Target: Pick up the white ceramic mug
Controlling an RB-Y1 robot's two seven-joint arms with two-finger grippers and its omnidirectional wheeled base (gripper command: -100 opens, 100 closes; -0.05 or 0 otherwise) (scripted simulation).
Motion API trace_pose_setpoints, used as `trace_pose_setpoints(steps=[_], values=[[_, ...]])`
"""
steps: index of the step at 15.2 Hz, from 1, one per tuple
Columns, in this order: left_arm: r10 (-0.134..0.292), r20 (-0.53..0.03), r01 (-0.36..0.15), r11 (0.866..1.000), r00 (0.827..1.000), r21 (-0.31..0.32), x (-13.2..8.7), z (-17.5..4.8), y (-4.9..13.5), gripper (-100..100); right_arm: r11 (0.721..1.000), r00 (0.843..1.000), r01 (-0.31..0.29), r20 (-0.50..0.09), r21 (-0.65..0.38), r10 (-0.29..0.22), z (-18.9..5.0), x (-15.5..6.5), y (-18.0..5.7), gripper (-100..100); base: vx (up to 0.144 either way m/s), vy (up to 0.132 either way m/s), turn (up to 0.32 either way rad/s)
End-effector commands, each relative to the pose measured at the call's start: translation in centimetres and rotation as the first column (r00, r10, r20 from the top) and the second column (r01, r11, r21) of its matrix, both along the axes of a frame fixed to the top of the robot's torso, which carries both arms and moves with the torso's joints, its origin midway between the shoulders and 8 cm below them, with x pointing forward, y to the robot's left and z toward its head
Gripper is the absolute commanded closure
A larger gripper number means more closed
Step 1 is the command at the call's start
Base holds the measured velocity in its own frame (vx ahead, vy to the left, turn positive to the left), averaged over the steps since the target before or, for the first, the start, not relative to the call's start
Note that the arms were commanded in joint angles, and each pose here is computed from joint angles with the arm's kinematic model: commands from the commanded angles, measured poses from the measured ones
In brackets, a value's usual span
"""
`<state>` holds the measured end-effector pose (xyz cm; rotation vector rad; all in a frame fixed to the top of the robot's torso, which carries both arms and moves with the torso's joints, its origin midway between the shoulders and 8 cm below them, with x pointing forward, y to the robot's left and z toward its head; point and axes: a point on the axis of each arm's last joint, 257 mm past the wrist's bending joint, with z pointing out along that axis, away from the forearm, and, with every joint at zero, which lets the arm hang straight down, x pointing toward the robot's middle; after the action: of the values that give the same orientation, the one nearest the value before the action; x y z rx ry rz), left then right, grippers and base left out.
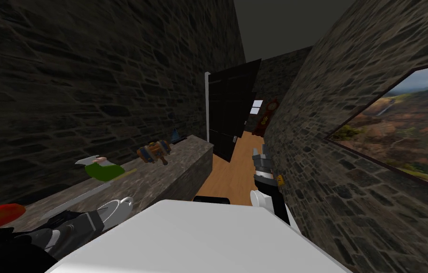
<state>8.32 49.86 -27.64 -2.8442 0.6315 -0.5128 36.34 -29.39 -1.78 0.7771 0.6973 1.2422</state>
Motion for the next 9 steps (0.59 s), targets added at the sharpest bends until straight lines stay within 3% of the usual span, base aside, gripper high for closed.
trace_pose_setpoints(steps=[1,9], values=[[0.01,-0.032,-0.011,1.0,0.999,-0.028,-1.0,-0.1,-0.4,-100,1.0,1.0,0.0,0.0,0.0,0.0,0.0,0.0,0.0,0,0.006,0.031,-0.112],[0.046,-0.135,-0.063,0.99,0.99,-0.125,-4.8,0.2,-1.9,-100,1.0,1.0,0.0,0.0,0.0,0.0,0.0,0.0,0.0,0,0.006,0.032,-0.103]])
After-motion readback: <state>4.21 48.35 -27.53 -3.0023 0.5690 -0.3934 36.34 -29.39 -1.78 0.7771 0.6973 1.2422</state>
